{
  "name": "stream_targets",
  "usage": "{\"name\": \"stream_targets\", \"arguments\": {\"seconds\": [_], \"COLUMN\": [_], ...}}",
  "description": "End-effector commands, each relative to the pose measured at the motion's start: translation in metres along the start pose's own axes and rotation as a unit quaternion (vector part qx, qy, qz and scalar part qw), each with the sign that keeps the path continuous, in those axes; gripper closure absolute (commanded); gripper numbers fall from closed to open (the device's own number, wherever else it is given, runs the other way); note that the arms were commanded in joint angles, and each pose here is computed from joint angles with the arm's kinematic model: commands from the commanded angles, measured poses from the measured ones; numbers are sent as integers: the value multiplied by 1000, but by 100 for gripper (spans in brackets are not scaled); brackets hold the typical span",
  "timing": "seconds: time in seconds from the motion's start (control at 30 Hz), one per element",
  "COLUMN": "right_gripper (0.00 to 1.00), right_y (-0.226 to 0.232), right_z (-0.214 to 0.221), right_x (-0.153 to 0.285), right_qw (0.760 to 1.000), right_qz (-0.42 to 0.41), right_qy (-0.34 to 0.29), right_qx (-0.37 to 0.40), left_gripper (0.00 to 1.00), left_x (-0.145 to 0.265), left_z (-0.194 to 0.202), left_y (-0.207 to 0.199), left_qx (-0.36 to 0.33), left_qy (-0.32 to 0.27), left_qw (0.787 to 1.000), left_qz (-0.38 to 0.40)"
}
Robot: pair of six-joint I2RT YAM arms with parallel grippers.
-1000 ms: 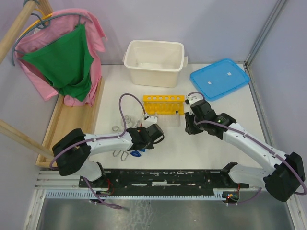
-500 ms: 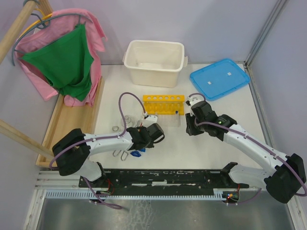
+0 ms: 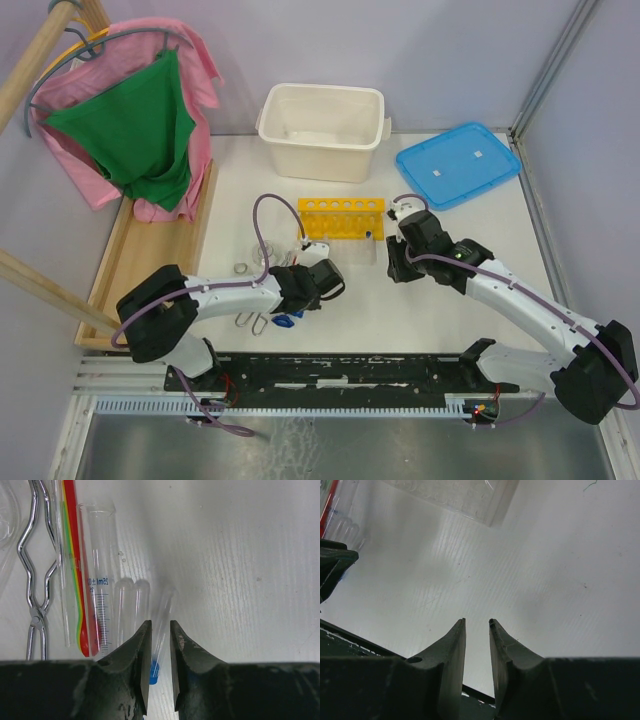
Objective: Organize the chemistry lab equipment
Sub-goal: Pick up the test tube at the center of the board.
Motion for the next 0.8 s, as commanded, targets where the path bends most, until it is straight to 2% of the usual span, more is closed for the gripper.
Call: {"name": "stream_targets", "arguments": {"seconds": [0.0,0.57,0.77], "right_gripper": [67,67,68], "right_y": [0,-1,-2], "right_z": [-8,0,2], "right_x": [3,3,3], "right_qw": [1000,1000,999], "right_qz": [2,3,6], "right_qy": [-25,-30,-32], "right_qx": [2,0,-6], "left_gripper": [72,75,83], "left_x": [-1,-22,-14], "left_z": [-13,13,11], "left_y": [-10,-21,-38], "left_qx": [4,28,106], "left_qy": [-27,12,15], "left_qw": [1000,999,991], "left_qz": [12,33,78]}}
Point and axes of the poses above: each gripper's point midway between its finger pads, its own x axis back along the fingers, its own y axis along the line the jaws close on, z = x × y, the point moved 2 cm from there along x, back along the fingers, and after that the axes turned 11 degrees about x, right-handed, at the moved point
